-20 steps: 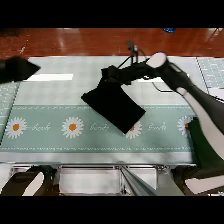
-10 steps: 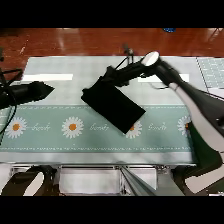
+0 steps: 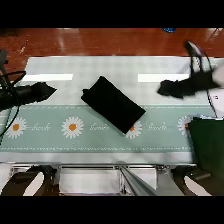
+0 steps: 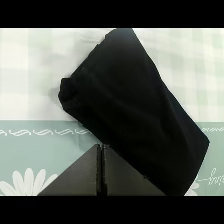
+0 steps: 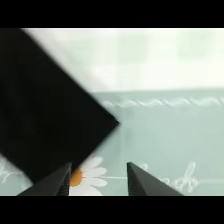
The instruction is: Fold the shirts.
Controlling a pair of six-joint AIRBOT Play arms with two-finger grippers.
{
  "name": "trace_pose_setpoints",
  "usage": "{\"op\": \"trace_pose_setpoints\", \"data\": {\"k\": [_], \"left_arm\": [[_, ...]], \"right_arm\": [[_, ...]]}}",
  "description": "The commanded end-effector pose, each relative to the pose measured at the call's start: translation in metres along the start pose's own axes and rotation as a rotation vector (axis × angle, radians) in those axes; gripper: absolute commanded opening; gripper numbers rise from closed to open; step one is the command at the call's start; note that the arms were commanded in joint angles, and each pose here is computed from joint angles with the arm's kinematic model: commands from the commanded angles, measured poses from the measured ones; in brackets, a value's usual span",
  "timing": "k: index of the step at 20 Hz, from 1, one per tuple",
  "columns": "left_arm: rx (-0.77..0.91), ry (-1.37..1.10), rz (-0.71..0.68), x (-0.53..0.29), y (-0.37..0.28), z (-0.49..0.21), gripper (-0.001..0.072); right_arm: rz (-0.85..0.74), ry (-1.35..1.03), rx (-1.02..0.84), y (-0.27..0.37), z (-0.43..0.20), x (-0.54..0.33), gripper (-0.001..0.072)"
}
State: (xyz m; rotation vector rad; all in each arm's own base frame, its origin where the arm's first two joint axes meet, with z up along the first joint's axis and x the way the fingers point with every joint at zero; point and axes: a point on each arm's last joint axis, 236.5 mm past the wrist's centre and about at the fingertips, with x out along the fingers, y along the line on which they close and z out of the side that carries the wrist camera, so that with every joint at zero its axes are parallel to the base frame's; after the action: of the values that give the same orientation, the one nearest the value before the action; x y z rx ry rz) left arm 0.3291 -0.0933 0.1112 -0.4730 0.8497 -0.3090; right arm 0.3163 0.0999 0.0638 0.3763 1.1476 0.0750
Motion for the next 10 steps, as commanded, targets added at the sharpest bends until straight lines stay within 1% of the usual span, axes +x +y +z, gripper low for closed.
{"op": "trace_pose_setpoints", "data": {"k": [1, 3, 4, 7, 10], "left_arm": [[0.007, 0.013, -0.011, 0.002, -0.004, -0.004, 0.0027], [0.018, 0.022, -0.020, 0.004, -0.009, -0.007, 0.0027], [0.021, 0.026, -0.023, 0.005, -0.011, -0.008, 0.0026], [0.016, 0.044, -0.023, 0.010, -0.009, -0.011, 0.0026], [0.005, 0.061, -0.021, 0.015, -0.007, -0.013, 0.0027]], "right_arm": [[0.067, -0.104, 0.362, -0.041, -0.062, 0.045, 0.0409], [0.191, -0.032, 0.500, -0.028, -0.095, 0.076, 0.0408], [0.226, 0.005, 0.526, -0.023, -0.106, 0.086, 0.0408], [0.301, 0.120, 0.506, -0.001, -0.123, 0.108, 0.0408], [0.351, 0.214, 0.534, 0.011, -0.137, 0.133, 0.0408]]}}
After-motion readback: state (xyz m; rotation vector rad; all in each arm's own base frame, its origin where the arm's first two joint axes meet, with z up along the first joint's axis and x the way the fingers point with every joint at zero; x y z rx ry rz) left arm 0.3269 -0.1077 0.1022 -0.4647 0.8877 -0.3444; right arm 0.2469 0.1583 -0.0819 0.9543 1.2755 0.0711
